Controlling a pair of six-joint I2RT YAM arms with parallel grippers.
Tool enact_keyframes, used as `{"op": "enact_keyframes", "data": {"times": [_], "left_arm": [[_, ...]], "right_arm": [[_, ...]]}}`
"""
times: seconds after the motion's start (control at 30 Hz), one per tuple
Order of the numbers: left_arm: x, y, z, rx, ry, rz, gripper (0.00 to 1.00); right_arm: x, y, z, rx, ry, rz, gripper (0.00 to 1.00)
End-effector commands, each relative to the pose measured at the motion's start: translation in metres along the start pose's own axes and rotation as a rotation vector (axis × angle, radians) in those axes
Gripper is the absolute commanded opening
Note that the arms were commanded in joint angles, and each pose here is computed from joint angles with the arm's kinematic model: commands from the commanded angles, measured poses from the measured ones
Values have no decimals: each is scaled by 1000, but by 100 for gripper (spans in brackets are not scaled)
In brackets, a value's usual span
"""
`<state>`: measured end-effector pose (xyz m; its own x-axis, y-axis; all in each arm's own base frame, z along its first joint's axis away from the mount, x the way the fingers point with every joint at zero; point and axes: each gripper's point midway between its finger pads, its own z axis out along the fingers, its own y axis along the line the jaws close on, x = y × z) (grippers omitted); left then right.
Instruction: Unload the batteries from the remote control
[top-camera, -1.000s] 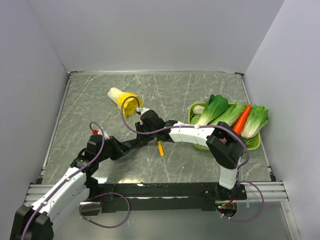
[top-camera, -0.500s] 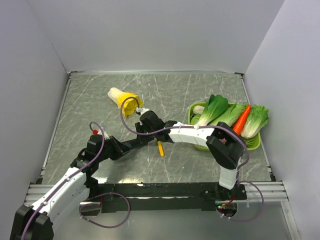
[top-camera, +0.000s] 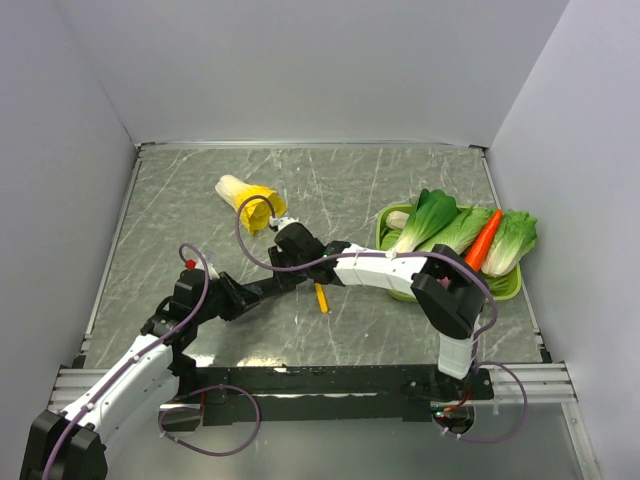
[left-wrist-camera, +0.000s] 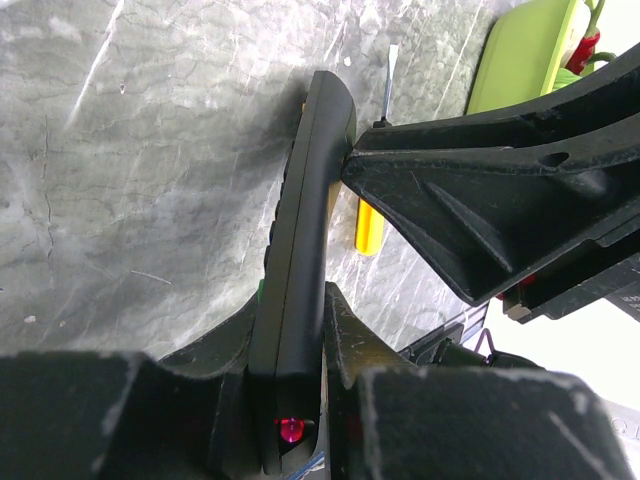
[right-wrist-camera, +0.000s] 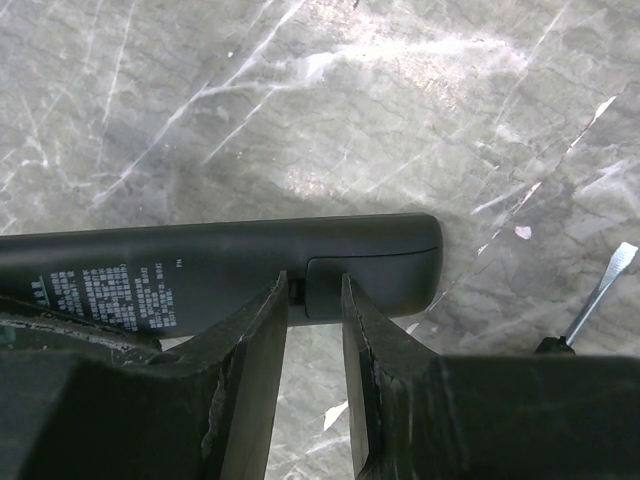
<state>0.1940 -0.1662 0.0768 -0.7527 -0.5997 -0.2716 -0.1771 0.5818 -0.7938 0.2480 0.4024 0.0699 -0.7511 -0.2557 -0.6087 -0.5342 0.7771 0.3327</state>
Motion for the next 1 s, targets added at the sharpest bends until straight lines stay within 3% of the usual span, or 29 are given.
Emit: {"op": "enact_keyframes", "data": {"times": [0.0, 0.37, 0.97], "left_arm": [[10, 19, -1, -75, 40, 11, 1], [11, 18, -1, -71, 47, 8, 1], [10, 19, -2, -75, 37, 3, 1]], "right_arm": [[26, 7, 9, 4, 91, -12, 36], [36, 10, 17, 6, 109, -19, 35], [69, -22, 21, 343, 168, -167, 28]]}}
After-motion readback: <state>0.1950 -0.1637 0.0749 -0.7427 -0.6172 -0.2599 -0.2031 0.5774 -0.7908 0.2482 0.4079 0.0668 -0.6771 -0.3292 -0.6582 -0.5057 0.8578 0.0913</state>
